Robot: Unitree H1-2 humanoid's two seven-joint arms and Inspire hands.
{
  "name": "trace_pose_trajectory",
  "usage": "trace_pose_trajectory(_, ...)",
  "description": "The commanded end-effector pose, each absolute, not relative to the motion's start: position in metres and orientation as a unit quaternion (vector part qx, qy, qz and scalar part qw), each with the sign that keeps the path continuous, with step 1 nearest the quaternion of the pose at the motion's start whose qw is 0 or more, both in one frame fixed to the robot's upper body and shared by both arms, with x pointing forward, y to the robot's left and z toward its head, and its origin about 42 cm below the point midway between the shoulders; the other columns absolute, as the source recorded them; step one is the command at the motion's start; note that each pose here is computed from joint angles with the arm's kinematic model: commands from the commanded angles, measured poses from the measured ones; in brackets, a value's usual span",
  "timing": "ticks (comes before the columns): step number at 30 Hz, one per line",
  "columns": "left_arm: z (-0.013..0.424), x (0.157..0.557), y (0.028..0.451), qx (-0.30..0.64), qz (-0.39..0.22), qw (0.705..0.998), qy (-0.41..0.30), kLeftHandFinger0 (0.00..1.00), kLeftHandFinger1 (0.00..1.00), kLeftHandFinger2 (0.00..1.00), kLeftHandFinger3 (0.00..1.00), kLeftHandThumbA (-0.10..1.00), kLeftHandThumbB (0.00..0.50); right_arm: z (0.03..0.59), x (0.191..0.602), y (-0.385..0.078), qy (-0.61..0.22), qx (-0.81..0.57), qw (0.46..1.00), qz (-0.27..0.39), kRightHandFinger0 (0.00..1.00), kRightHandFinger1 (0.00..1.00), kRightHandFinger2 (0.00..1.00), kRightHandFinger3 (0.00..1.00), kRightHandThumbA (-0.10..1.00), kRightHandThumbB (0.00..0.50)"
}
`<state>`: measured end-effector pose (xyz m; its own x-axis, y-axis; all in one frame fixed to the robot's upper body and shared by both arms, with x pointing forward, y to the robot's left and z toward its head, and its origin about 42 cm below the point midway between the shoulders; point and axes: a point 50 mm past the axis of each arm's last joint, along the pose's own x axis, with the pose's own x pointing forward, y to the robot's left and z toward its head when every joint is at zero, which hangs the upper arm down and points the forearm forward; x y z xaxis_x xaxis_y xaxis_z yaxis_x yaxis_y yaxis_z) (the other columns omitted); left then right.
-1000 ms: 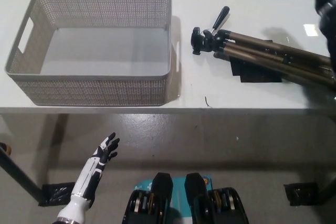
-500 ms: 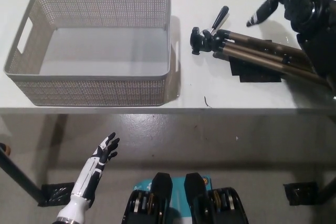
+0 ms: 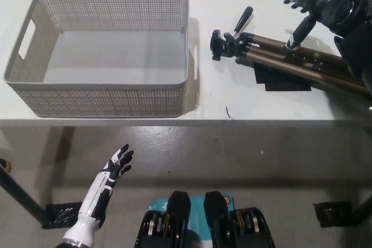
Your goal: The robot uses its right hand to pick the tripod on the desk and places it into a rectangular container on the left.
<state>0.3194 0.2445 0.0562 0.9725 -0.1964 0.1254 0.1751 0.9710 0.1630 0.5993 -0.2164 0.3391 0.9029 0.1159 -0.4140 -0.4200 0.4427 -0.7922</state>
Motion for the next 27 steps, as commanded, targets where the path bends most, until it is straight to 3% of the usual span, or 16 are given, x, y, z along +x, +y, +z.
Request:
trace_pose_trajectory(1, 0.072, 0.329, 0.247, 0.081, -0.101, 0.985, -0.112, 1.0, 1.0, 1.0, 1.0, 1.0, 0.5, 0.4, 0.604, -0.215, 0.093, -0.487, 0.845, 0.201, 1.0, 1.0, 1.0, 1.0, 1.0, 0.356)
trace_pose_trajectory(3, 0.072, 0.329, 0.248, 0.081, -0.101, 0.985, -0.113, 1.0, 1.0, 1.0, 1.0, 1.0, 0.5, 0.407, 0.604, -0.212, 0.086, -0.486, 0.844, 0.209, 1.0, 1.0, 1.0, 1.0, 1.0, 0.334)
trace_pose_trajectory(4, 0.072, 0.329, 0.248, 0.08, -0.101, 0.985, -0.112, 1.0, 1.0, 1.0, 1.0, 1.0, 0.5, 0.409, 0.604, -0.21, 0.069, -0.482, 0.846, 0.218, 1.0, 1.0, 1.0, 1.0, 1.0, 0.28)
trace_pose_trajectory(5, 0.072, 0.329, 0.248, 0.08, -0.101, 0.985, -0.112, 1.0, 1.0, 1.0, 1.0, 1.0, 0.5, 0.411, 0.604, -0.208, 0.06, -0.489, 0.839, 0.232, 1.0, 1.0, 1.0, 1.0, 1.0, 0.279)
trace_pose_trajectory(7, 0.072, 0.329, 0.247, 0.081, -0.1, 0.985, -0.112, 1.0, 1.0, 1.0, 1.0, 1.0, 0.5, 0.415, 0.604, -0.203, 0.065, -0.492, 0.837, 0.228, 1.0, 1.0, 1.0, 1.0, 1.0, 0.322)
trace_pose_trajectory(12, 0.072, 0.329, 0.247, 0.081, -0.1, 0.985, -0.112, 1.0, 1.0, 1.0, 1.0, 1.0, 0.5, 0.415, 0.603, -0.193, 0.055, -0.489, 0.835, 0.245, 1.0, 1.0, 1.0, 1.0, 1.0, 0.304)
trace_pose_trajectory(13, 0.072, 0.329, 0.247, 0.081, -0.1, 0.985, -0.113, 1.0, 1.0, 1.0, 1.0, 1.0, 0.5, 0.414, 0.604, -0.192, 0.058, -0.492, 0.834, 0.244, 1.0, 1.0, 1.0, 1.0, 1.0, 0.322)
trace_pose_trajectory(15, 0.071, 0.327, 0.247, 0.079, -0.098, 0.986, -0.113, 1.0, 1.0, 1.0, 1.0, 1.0, 0.5, 0.406, 0.604, -0.184, 0.071, -0.53, 0.813, 0.229, 1.0, 1.0, 1.0, 1.0, 1.0, 0.409)
trace_pose_trajectory(16, 0.071, 0.327, 0.246, 0.079, -0.099, 0.986, -0.112, 1.0, 1.0, 1.0, 1.0, 1.0, 0.5, 0.405, 0.604, -0.184, 0.075, -0.54, 0.808, 0.225, 1.0, 1.0, 1.0, 1.0, 1.0, 0.424)
trace_pose_trajectory(17, 0.071, 0.327, 0.245, 0.076, -0.1, 0.986, -0.112, 1.0, 1.0, 1.0, 1.0, 1.0, 0.5, 0.394, 0.605, -0.18, 0.099, -0.533, 0.815, 0.206, 1.0, 1.0, 1.0, 1.0, 1.0, 0.477)
trace_pose_trajectory(19, 0.07, 0.326, 0.245, 0.076, -0.1, 0.986, -0.111, 1.0, 1.0, 1.0, 1.0, 1.0, 0.5, 0.381, 0.603, -0.18, 0.119, -0.528, 0.814, 0.212, 1.0, 1.0, 1.0, 1.0, 1.0, 0.457)
trace_pose_trajectory(21, 0.07, 0.325, 0.246, 0.076, -0.101, 0.986, -0.111, 1.0, 1.0, 1.0, 1.0, 1.0, 0.5, 0.363, 0.602, -0.184, 0.142, -0.54, 0.801, 0.215, 1.0, 1.0, 1.0, 1.0, 1.0, 0.481)
trace_pose_trajectory(24, 0.07, 0.323, 0.248, 0.079, -0.099, 0.986, -0.111, 1.0, 1.0, 1.0, 1.0, 1.0, 0.5, 0.342, 0.599, -0.196, 0.173, -0.546, 0.791, 0.215, 1.0, 1.0, 1.0, 1.0, 1.0, 0.422)
trace_pose_trajectory(27, 0.071, 0.324, 0.251, 0.078, -0.095, 0.986, -0.112, 1.0, 1.0, 1.0, 1.0, 1.0, 0.5, 0.33, 0.597, -0.205, 0.22, -0.531, 0.798, 0.182, 1.0, 1.0, 1.0, 1.0, 1.0, 0.462)
